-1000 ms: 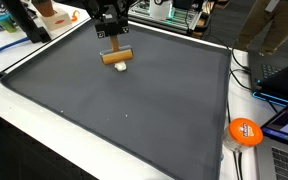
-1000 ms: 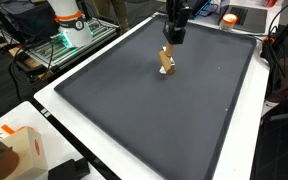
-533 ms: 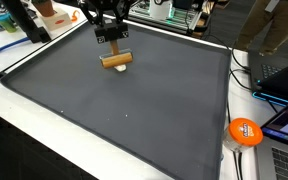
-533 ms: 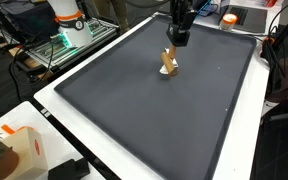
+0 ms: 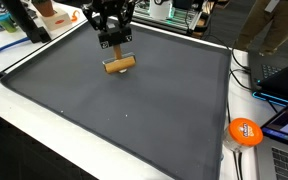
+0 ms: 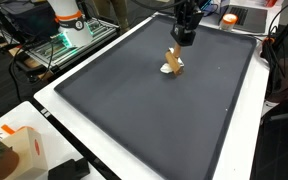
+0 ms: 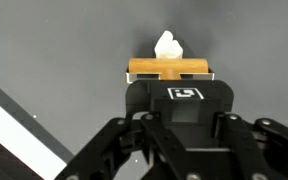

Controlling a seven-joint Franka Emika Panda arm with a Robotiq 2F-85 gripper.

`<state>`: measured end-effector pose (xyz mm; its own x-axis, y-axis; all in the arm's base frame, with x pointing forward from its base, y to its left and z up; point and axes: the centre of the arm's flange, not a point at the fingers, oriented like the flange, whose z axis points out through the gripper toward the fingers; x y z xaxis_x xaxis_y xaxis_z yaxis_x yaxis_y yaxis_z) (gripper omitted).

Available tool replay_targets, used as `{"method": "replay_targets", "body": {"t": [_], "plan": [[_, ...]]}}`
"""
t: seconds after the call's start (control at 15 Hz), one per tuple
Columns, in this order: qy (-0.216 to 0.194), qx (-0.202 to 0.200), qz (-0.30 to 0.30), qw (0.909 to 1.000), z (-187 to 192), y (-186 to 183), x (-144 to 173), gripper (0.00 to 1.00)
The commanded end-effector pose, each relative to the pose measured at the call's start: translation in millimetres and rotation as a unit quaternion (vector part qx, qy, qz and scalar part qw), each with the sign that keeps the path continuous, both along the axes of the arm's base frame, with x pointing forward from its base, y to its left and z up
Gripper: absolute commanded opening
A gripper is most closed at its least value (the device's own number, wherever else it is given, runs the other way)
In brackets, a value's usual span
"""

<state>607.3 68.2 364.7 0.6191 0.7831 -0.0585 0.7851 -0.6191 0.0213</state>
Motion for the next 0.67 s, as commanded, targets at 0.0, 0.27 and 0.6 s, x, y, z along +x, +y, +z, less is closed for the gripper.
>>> {"method": "replay_targets", "body": {"t": [0.0,0.27,0.6], "plan": [[0.033,-0.012,0.0,0.9994,-14.2,-6.1,-1.6,0.22],[0.059,-0.023,-0.016,0.9979,-17.1,-18.5,-9.0,0.22],[0.08,-0.04,-0.034,0.9954,-30.0,-28.6,-12.9,0.22]]}}
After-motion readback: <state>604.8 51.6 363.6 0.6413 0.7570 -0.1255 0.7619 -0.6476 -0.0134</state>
